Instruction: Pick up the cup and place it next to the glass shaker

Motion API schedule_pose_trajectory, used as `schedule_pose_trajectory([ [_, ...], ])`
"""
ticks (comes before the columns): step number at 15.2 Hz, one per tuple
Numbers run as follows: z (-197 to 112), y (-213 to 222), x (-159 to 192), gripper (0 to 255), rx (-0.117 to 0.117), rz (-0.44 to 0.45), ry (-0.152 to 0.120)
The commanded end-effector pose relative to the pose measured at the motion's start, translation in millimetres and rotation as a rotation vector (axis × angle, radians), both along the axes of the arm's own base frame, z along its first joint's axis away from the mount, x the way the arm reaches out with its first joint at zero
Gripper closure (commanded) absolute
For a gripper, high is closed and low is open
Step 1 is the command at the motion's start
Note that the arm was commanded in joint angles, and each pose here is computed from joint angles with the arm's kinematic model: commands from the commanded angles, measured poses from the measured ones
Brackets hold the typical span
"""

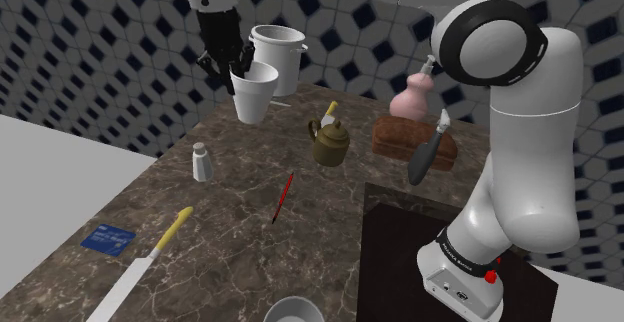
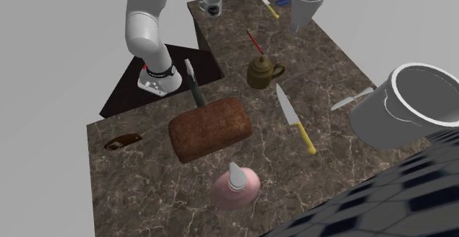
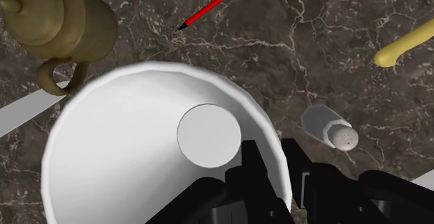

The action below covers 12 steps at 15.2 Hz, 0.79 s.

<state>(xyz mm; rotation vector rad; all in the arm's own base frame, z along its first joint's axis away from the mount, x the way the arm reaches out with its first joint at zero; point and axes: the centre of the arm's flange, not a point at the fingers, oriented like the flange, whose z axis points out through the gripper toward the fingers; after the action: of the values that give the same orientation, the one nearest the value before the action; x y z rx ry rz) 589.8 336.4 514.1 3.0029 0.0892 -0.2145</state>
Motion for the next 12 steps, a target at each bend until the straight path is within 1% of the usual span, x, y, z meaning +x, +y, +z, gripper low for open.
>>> schedule_pose_trajectory([
  [1, -9.9, -0.1, -0.1, 255, 0.000, 0.000, -0.001],
  [12, -68.0, -0.1, -0.1, 255, 0.000, 0.000, -0.001],
])
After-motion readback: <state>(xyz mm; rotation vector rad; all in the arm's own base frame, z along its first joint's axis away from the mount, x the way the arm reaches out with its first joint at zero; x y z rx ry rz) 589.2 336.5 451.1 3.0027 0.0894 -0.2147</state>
